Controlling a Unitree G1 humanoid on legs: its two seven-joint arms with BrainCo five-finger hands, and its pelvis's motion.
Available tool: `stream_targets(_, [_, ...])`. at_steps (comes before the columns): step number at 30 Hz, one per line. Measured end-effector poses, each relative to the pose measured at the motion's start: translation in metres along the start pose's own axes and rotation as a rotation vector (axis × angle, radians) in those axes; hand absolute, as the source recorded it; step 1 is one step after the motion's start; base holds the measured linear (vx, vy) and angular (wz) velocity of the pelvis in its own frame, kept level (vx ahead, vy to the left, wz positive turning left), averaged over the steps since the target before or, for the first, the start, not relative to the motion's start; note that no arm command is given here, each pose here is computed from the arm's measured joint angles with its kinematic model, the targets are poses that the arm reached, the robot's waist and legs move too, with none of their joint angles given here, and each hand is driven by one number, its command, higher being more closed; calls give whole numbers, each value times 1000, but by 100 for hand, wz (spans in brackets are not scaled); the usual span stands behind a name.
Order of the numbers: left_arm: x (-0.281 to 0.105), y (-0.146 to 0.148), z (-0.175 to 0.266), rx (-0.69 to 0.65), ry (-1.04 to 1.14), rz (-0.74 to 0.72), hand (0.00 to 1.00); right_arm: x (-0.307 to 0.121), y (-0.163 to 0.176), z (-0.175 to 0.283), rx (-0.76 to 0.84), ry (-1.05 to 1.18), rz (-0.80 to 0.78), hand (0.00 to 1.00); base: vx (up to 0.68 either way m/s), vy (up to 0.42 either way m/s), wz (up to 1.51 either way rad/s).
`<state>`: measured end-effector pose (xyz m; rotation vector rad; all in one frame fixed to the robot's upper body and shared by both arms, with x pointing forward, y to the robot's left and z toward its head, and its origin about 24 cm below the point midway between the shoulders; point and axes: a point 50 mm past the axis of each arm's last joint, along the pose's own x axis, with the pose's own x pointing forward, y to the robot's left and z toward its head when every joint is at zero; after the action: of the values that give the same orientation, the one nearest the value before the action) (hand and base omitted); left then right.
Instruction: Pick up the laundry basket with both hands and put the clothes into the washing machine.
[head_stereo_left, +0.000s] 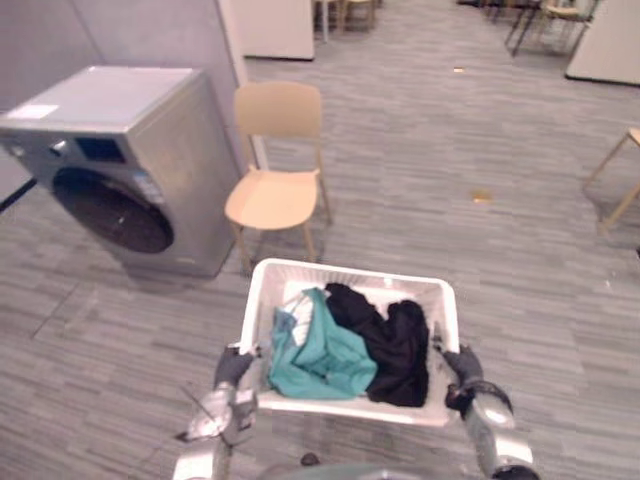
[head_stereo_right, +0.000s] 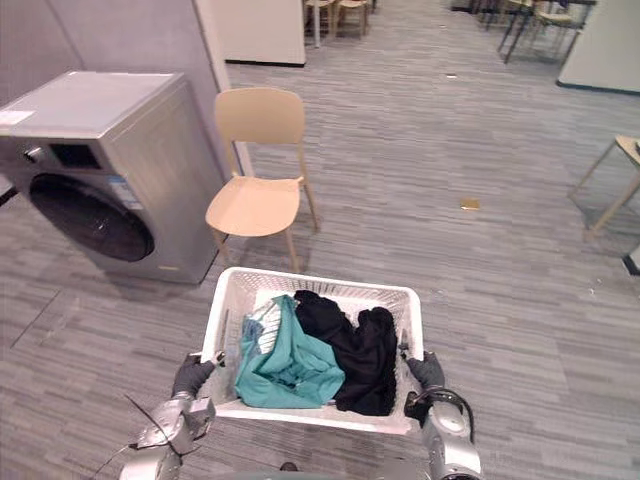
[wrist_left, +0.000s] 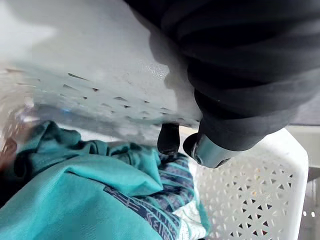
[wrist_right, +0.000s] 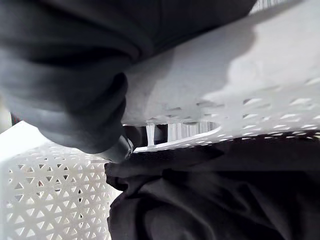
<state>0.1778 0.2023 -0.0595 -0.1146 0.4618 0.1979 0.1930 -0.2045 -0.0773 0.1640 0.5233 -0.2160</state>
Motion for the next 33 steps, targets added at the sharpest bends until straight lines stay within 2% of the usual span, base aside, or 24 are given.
stream_targets(6, [1, -4, 2, -3, -6, -21, 100, -5, -4, 2, 2, -19, -17, 100, 230, -24, 50])
stream_targets(13, [-1, -15, 1, -28, -11, -45, 100, -12, -13, 5, -8, -40, -41, 100, 528, -223, 69])
stream_targets(20, [-4, -20, 10, -51, -60, -66, 100, -13, -15, 20, -3, -106, -28, 100, 402, -96, -8])
stream_targets(26, [-4, -22, 5, -65, -42, -63, 100, -11, -19, 18, -10, -87, -37, 100, 257, 238, -51])
stream_targets(30, [-7, -28, -3, -88, -9, -68, 100, -12, -27, 19, -40, -81, -41, 100, 254, 511, -30])
stream_targets(33, [3, -6, 3, 14, -7, -47, 100, -8, -8, 0, 31, -5, -21, 100, 297, 498, -8])
